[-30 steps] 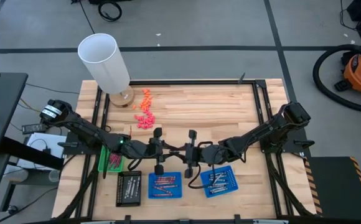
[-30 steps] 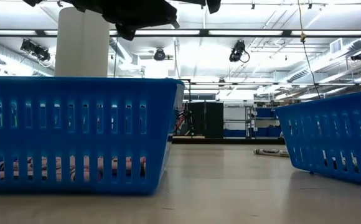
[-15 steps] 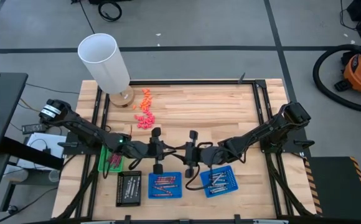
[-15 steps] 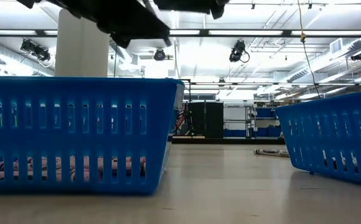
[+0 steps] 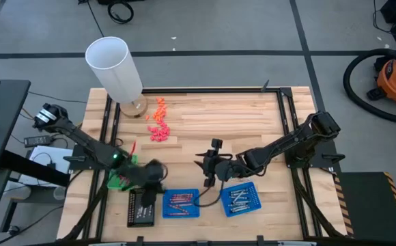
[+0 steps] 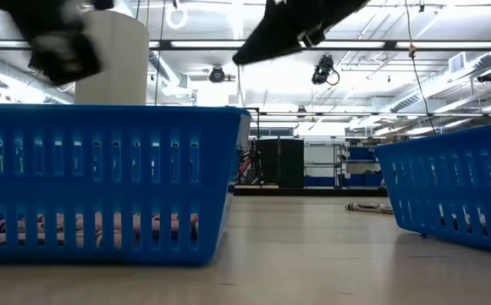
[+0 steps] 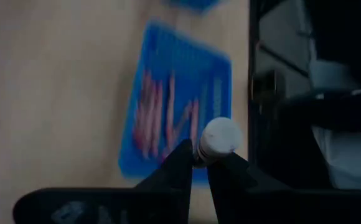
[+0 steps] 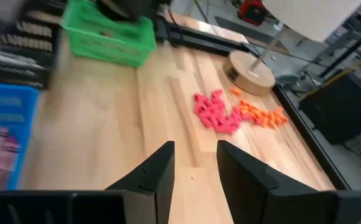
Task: Sort crayons
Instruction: Put the white crayon into the black basket
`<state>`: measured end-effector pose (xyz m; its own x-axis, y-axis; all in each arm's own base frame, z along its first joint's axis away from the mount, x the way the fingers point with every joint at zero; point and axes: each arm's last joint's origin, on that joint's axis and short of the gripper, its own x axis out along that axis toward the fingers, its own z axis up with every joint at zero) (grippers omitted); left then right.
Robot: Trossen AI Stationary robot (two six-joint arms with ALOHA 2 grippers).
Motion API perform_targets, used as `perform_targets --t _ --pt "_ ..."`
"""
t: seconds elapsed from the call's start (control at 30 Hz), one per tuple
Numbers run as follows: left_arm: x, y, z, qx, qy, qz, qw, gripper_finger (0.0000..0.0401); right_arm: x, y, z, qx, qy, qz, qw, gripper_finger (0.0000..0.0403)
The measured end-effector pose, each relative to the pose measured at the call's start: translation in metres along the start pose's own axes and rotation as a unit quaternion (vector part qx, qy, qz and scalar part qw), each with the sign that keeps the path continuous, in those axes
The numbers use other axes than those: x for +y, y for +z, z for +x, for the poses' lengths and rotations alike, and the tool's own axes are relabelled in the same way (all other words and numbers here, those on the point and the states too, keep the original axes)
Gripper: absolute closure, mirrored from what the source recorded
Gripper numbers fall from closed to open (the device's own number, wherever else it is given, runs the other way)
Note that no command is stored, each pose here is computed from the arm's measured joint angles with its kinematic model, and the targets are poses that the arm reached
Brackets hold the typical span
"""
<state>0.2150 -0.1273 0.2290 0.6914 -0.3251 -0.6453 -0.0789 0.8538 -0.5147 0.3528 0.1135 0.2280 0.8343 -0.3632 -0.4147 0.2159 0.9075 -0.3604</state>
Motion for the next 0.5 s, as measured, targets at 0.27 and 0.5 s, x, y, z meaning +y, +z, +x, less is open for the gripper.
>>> perform_targets --t 0.27,0.5 --pt "-0.026 -0.054 0.008 0.079 0.029 -0.137 0.987 0.0351 -0.017 -0.007 0.013 0.007 -0.024 -0.011 1.000 0.0273" --pt "-0.035 -0.094 0.019 0.114 0.083 -0.228 0.963 0.0351 -0.028 0.000 0.022 -0.022 -0.010 -0.010 1.000 0.0272"
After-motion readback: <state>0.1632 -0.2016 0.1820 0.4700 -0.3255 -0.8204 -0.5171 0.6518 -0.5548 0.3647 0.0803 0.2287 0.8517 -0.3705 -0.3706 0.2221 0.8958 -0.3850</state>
